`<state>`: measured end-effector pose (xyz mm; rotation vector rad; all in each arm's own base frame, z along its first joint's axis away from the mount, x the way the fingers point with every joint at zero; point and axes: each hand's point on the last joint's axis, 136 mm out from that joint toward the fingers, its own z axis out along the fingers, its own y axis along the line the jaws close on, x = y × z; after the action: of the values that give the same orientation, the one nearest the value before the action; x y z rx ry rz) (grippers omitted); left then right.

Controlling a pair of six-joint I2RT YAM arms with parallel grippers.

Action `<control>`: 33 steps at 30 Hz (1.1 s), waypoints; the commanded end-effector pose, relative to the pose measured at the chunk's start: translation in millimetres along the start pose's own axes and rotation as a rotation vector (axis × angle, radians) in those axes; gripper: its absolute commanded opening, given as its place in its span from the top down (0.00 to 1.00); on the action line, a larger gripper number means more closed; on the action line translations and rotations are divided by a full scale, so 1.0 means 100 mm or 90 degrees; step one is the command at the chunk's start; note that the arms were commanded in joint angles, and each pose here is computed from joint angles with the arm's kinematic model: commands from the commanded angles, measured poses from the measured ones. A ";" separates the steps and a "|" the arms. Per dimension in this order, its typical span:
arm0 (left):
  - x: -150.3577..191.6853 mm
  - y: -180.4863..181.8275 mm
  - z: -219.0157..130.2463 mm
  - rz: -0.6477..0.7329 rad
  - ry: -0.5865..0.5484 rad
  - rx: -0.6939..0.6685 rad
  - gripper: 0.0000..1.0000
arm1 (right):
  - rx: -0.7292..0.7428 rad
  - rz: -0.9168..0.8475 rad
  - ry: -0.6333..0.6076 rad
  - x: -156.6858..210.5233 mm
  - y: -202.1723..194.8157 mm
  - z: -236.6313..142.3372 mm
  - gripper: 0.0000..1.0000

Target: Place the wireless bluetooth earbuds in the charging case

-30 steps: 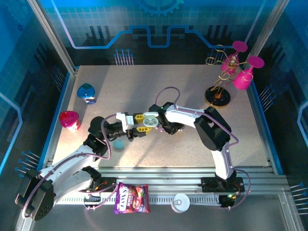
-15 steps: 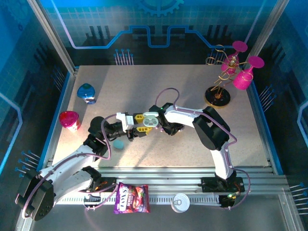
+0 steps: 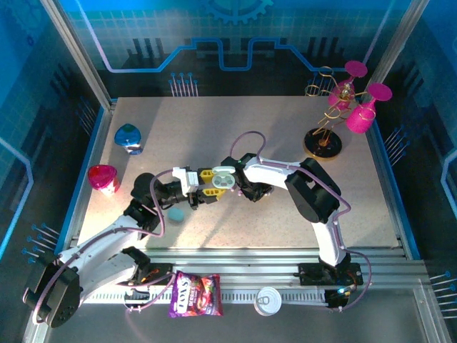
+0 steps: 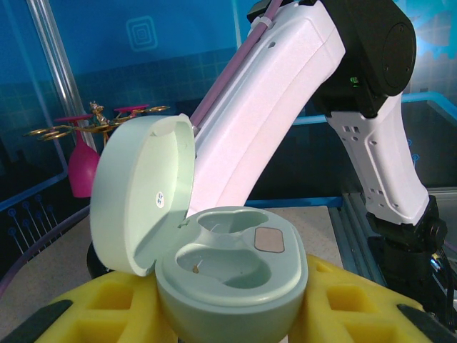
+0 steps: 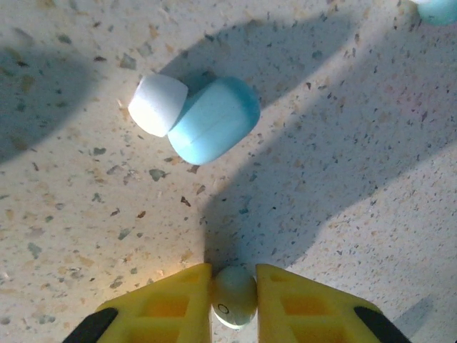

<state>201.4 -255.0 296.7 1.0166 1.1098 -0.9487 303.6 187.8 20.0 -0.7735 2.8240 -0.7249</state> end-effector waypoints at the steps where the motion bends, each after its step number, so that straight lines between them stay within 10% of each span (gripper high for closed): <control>1: -0.01 0.02 -0.01 0.010 -0.002 -0.008 0.80 | 0.005 -0.005 0.017 0.07 -0.01 0.09 0.84; 18: 0.01 0.02 -0.01 0.004 -0.002 -0.008 0.80 | -0.422 0.345 -0.102 0.02 -0.12 -0.48 0.86; 33: 0.10 0.03 0.01 -0.012 0.001 -0.005 0.81 | -0.679 0.429 -0.058 -0.02 0.01 -0.57 0.88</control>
<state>205.4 -257.4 288.9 1.0168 1.1344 -0.9583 292.4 201.6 64.1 0.1153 2.9279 0.7348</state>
